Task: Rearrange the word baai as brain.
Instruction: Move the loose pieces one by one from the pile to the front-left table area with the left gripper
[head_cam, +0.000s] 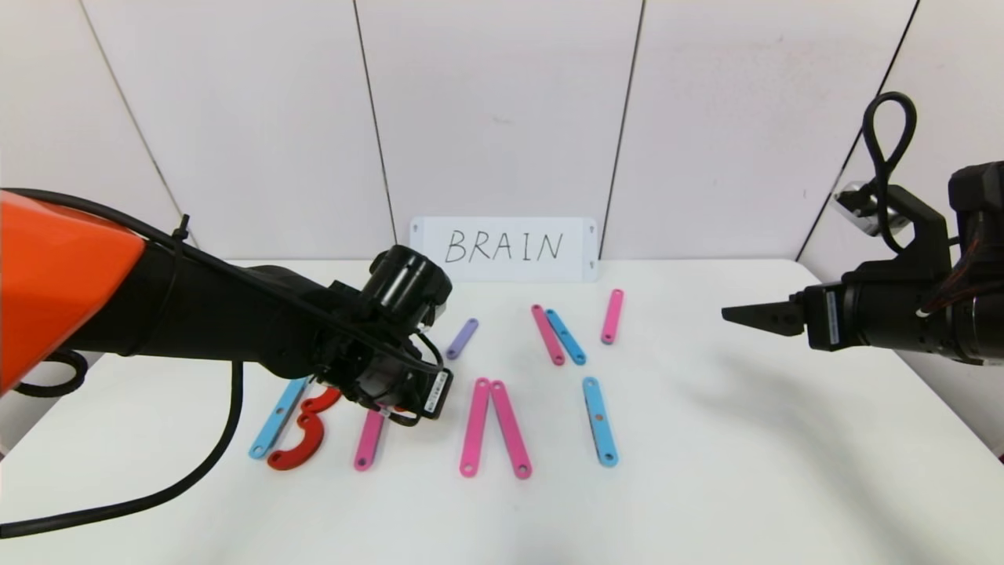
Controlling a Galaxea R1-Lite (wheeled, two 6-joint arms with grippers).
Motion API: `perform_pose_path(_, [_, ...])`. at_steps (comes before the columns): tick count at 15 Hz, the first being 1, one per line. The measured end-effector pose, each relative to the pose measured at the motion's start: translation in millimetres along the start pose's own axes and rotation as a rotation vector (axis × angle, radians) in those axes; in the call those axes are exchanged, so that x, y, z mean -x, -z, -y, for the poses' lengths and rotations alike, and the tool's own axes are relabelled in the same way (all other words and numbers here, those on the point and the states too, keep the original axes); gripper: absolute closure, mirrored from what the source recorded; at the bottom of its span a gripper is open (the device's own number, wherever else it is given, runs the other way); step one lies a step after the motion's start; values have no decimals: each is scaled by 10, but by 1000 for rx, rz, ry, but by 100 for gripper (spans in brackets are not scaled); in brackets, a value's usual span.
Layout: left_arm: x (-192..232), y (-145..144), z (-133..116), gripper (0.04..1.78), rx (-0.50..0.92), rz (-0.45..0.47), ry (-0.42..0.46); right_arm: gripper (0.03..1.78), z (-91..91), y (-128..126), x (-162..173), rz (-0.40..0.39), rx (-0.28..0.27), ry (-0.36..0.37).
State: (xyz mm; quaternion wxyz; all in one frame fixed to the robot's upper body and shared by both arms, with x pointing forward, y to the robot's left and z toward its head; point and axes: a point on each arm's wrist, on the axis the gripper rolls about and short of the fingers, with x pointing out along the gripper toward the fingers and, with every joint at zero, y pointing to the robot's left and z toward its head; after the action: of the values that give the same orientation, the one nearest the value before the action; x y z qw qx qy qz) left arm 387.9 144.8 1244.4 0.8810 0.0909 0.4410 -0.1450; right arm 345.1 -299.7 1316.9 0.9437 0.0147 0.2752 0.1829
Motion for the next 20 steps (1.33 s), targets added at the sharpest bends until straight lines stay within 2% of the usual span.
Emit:
perform_pose_path(9, [-129, 1, -99, 163, -14, -29, 3, 7, 1, 8, -23, -7, -1, -1])
perform_pose_path(15, [-207, -39, -82, 162, -9, -9, 5, 7, 2, 13, -25, -10, -1, 0])
perform_pose_path(18, [-225, -37, -81, 146, -11, -14, 4, 7, 2, 14, -24, -9, -1, 0])
perform_pose_path(20, [-251, -31, -79, 125, -13, -19, 2, 7, 2, 17, -25, -11, -2, 0])
